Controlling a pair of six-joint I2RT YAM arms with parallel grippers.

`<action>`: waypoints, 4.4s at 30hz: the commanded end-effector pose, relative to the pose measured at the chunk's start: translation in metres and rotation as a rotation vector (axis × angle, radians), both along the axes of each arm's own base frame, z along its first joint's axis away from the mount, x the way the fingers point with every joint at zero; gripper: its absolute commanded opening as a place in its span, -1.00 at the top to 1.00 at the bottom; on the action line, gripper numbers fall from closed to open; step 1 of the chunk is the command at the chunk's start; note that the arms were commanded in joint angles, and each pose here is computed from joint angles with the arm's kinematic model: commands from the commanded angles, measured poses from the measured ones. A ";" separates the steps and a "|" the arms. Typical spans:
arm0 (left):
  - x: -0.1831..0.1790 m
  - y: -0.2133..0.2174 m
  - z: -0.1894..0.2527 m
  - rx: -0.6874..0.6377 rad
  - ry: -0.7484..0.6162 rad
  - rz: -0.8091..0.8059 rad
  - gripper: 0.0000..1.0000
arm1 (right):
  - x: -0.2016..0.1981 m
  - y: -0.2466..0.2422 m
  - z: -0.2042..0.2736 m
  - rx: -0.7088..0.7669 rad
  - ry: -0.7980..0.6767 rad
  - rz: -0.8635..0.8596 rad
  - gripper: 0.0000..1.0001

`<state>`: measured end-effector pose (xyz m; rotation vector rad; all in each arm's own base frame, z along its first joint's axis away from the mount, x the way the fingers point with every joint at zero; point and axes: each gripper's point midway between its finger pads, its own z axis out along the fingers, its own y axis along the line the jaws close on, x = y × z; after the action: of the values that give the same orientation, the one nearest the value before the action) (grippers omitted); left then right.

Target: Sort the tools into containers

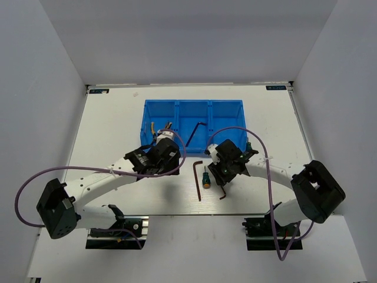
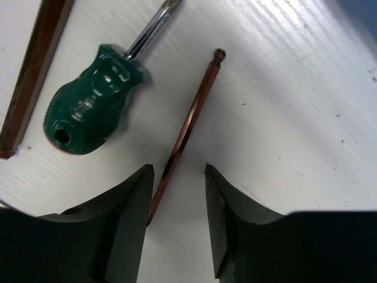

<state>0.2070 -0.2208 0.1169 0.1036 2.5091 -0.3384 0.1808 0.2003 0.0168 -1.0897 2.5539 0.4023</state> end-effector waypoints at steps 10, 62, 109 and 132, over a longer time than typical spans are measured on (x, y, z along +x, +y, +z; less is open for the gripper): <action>-0.004 -0.041 -0.006 -0.051 -0.021 -0.051 -0.24 | 0.008 -0.023 -0.032 -0.176 -0.048 -0.145 0.72; 0.011 -0.090 -0.040 -0.040 -0.007 -0.014 -0.22 | 0.231 0.124 0.129 0.255 -0.313 -0.214 0.27; 0.089 -0.090 0.035 0.108 -0.115 0.097 1.00 | 0.113 -0.168 0.108 0.190 -0.117 -0.816 -0.23; 0.268 -0.077 0.042 0.180 -0.204 0.198 -0.10 | 0.180 -0.162 0.048 0.213 0.075 -0.788 -0.31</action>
<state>0.4677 -0.2945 0.1186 -0.0264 2.3844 0.0536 0.3436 0.0344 0.0546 0.0395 2.7185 0.4486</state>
